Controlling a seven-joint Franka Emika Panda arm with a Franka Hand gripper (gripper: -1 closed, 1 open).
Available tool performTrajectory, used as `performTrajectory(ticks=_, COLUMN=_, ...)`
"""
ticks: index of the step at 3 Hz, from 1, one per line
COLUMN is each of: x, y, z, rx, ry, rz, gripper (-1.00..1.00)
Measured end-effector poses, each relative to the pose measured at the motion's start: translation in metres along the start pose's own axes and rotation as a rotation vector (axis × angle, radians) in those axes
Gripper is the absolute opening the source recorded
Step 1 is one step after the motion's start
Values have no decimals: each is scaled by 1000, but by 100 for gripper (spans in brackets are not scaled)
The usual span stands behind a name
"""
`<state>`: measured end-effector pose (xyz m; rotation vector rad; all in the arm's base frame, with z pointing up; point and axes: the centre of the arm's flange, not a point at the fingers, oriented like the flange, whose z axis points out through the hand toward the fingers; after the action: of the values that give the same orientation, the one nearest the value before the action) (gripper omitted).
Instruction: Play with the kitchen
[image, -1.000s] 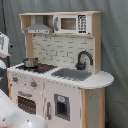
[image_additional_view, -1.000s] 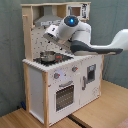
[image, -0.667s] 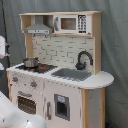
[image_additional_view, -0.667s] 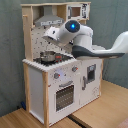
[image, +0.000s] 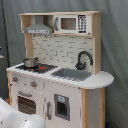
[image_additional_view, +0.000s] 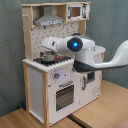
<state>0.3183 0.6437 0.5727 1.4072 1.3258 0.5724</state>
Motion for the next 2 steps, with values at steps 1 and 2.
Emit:
performTrajectory(ticks=1, x=25, y=-27, z=-11, rx=-106, ry=-8, rz=-96, gripper=100)
performTrajectory(ticks=2, x=49, y=-52, z=-17, rx=-208, ry=-6, rz=-195, gripper=100)
